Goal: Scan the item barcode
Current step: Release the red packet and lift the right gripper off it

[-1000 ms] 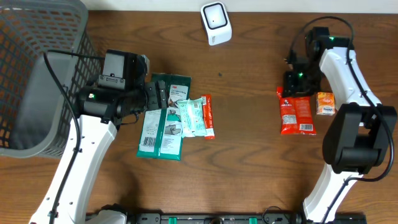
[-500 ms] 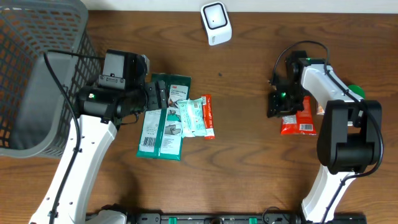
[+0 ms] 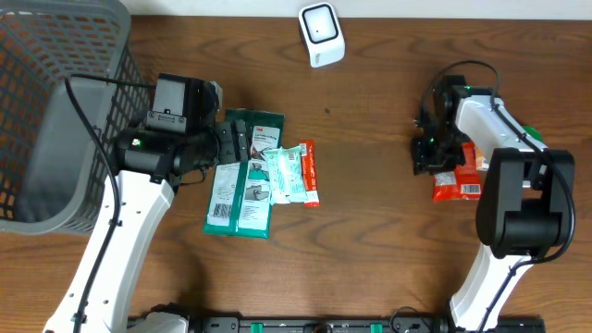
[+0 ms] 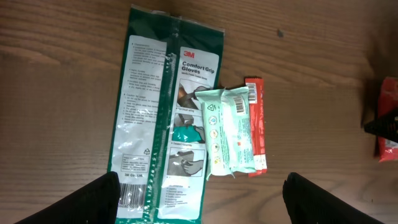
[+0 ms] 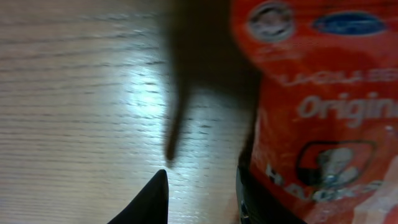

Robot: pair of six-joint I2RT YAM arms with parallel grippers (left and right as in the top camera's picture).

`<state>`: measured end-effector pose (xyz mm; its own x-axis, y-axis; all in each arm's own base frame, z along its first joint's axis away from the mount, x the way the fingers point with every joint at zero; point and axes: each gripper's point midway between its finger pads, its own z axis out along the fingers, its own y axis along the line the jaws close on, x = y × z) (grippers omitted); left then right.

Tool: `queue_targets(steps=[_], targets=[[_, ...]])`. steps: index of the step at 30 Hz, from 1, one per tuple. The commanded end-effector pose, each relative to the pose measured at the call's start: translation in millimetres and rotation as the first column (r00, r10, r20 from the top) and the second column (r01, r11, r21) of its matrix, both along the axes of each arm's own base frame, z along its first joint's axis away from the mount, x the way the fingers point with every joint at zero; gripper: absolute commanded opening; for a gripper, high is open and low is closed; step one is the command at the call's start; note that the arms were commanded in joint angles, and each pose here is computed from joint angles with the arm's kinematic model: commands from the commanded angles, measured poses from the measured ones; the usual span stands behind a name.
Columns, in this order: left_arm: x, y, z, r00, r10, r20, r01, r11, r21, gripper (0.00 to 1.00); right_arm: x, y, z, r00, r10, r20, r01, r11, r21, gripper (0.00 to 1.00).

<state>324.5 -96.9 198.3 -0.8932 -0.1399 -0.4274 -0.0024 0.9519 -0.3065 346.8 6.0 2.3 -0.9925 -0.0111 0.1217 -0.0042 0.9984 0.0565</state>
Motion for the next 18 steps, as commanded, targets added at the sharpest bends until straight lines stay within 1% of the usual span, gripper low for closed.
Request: queue_targets(steps=[1, 5, 7, 9, 13, 18], targets=[[0.0, 0.8, -2.0, 1.000, -0.005, -0.006, 0.005, 1.000, 0.005, 0.84, -3.1, -13.1, 4.8, 1.000, -0.003, -0.006, 0.003, 0.999, -0.053, 0.32], [0.0, 0.8, -2.0, 1.000, -0.005, -0.006, 0.005, 1.000, 0.005, 0.85, -8.9, -23.9, 5.9, 1.000, 0.006, -0.030, -0.009, 0.993, -0.116, 0.32], [0.0, 0.8, -2.0, 1.000, -0.005, -0.006, 0.005, 1.000, 0.005, 0.84, -9.8, -25.7, 6.2, 0.999, 0.007, -0.034, -0.011, 0.992, -0.126, 0.32], [0.0, 0.8, -2.0, 1.000, -0.005, -0.006, 0.005, 1.000, 0.005, 0.84, -9.6, -23.9, 6.0, 0.999, 0.006, -0.033, -0.010, 0.993, -0.116, 0.32], [0.0, 0.8, -2.0, 1.000, -0.005, -0.006, 0.005, 1.000, 0.005, 0.84, -6.2, -10.0, 6.1, 1.000, 0.002, -0.020, -0.003, 0.999, -0.045, 0.34], [0.0, 0.8, -2.0, 1.000, -0.005, -0.006, 0.005, 1.000, 0.005, 0.84, 1.2, -9.2, 7.4, 1.000, 0.002, 0.007, -0.001, 0.999, -0.041, 0.37]])
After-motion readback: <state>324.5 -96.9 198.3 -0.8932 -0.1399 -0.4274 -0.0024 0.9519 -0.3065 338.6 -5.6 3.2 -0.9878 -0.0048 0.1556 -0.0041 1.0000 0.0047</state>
